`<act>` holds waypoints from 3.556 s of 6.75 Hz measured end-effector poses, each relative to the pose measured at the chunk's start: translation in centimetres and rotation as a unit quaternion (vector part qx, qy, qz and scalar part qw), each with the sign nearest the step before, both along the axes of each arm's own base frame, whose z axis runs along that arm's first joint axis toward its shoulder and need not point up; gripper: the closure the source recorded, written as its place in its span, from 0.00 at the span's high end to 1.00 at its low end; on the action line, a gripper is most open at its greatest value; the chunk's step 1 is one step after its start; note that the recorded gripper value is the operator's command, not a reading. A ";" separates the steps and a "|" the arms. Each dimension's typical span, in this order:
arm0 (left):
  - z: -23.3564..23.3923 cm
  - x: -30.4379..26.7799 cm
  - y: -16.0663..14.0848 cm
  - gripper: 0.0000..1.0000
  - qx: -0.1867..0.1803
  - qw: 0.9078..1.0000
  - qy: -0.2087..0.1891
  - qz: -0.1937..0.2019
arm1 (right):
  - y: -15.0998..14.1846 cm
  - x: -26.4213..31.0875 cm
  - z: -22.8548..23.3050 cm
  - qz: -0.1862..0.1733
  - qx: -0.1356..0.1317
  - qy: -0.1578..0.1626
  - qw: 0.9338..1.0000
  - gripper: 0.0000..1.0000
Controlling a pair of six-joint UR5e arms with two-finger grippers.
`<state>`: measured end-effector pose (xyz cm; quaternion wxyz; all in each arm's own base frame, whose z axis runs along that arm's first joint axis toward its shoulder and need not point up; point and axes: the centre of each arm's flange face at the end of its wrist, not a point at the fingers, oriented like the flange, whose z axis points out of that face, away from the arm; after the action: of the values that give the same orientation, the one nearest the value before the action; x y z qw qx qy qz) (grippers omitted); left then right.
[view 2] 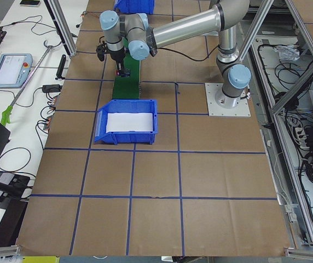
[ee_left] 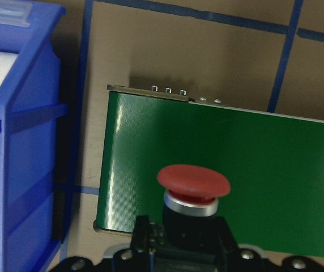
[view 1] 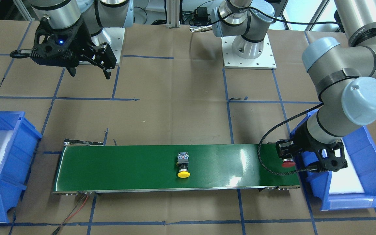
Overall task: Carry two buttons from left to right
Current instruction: 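Carry the red button onto the conveyor near its start, then release the red button on the belt while the right gripper moves toward the yellow button, then lower the right gripper onto the yellow button and grasp it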
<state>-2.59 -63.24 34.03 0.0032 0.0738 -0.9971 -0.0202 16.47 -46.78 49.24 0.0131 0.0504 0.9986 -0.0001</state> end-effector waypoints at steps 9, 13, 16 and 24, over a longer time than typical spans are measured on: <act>-8.4 1.3 1.8 0.50 -0.029 1.000 -0.007 -0.007 | -9.7 0.5 -8.0 -0.002 -0.037 -0.003 0.999 1.00; -7.5 1.1 1.1 1.00 -0.040 0.999 -0.004 0.008 | -12.9 0.6 -12.1 -0.003 -0.049 -0.005 0.999 1.00; -1.9 -0.3 1.1 1.00 -0.060 0.998 -0.004 0.008 | -13.2 1.3 -13.2 -0.007 -0.046 -0.036 0.998 1.00; 11.9 -8.2 10.9 1.00 -0.012 0.999 0.002 -0.049 | -15.5 1.8 -18.1 -0.009 -0.039 -0.055 0.998 1.00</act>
<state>-10.75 -52.32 45.96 0.0048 0.0245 -0.9996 -0.0087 18.27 -62.23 31.13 0.0704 0.0592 0.9951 -0.0368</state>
